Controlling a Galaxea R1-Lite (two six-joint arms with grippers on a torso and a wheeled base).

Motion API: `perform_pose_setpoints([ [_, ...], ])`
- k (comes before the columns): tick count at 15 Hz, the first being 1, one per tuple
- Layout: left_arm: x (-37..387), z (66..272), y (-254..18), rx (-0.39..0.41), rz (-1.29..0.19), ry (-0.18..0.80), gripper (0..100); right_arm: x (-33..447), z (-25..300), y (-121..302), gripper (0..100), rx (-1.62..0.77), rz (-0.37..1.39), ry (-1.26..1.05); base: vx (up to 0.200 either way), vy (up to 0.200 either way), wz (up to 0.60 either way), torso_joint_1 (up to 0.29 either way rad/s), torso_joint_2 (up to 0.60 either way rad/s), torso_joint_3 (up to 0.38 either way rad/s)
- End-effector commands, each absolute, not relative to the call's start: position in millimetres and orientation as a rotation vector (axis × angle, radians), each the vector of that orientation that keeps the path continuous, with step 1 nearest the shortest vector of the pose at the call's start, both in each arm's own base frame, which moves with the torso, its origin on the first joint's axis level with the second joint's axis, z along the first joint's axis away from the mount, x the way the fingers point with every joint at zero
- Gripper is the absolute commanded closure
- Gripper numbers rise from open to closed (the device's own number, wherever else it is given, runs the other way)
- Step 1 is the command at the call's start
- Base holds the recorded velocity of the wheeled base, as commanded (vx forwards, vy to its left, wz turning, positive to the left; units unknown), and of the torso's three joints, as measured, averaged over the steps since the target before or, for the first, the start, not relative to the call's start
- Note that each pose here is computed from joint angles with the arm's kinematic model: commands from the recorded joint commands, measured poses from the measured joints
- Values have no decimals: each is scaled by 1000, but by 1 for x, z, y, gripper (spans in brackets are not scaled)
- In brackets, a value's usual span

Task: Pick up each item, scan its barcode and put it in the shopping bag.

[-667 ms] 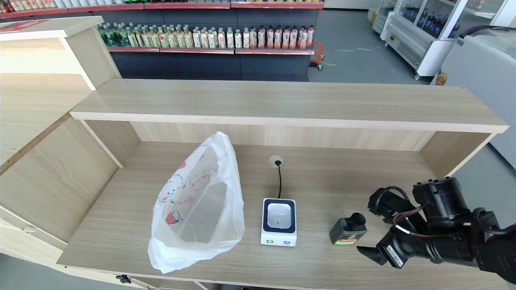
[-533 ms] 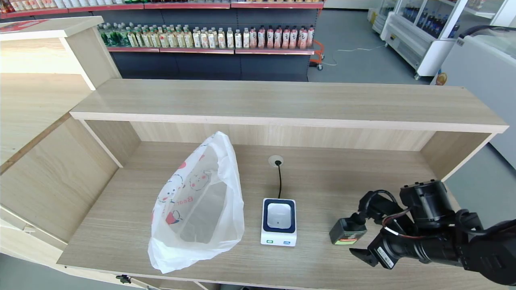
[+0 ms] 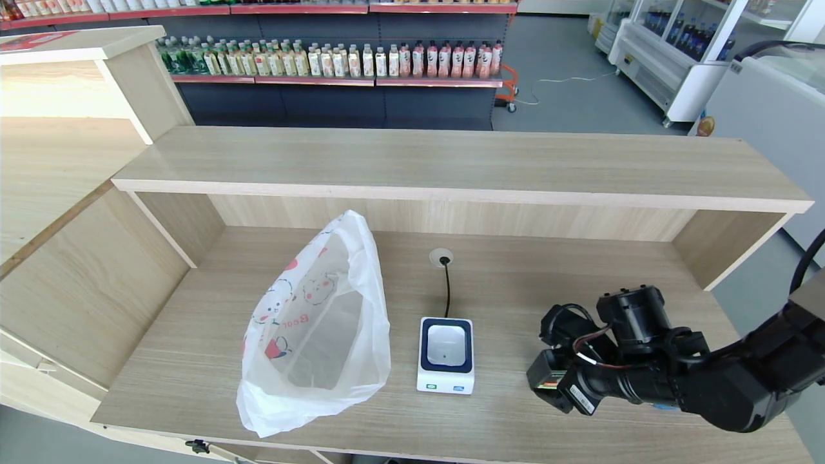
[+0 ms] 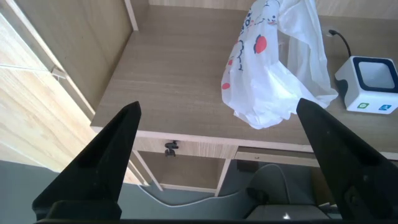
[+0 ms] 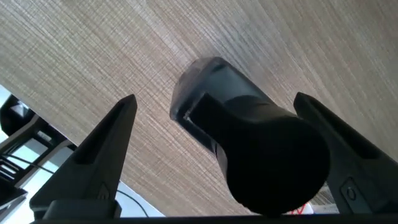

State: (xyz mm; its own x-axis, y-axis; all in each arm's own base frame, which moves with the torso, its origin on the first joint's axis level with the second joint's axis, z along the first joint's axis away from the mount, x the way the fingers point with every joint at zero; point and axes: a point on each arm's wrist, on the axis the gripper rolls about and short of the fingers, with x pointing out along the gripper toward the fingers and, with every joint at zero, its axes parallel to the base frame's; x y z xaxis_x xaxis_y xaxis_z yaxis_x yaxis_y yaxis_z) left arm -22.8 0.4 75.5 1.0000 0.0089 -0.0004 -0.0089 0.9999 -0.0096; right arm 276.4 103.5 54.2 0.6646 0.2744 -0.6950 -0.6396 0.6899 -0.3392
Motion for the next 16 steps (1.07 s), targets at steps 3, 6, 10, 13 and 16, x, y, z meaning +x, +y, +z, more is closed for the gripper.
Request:
perform_pose_setpoints([
  [3, -23, 75, 0, -9, 9, 0, 0, 290, 50, 111, 0, -582, 630, 619, 0, 0, 0, 0, 0, 0],
  [6, -23, 75, 0, -9, 9, 0, 0, 291, 45, 111, 100, -611, 657, 617, 0, 0, 0, 0, 0, 0],
  [10, -23, 76, 0, -11, 9, -2, 0, 290, 46, 111, 100, -611, 653, 598, 0, 0, 0, 0, 0, 0],
  [13, -23, 75, 0, -9, 9, 0, 0, 285, 53, 107, 100, -602, 640, 580, 0, 0, 0, 0, 0, 0],
  [16, -23, 75, 0, -11, 9, 0, 0, 274, 74, 100, 100, -439, 563, 505, 0, 0, 0, 0, 0, 0],
])
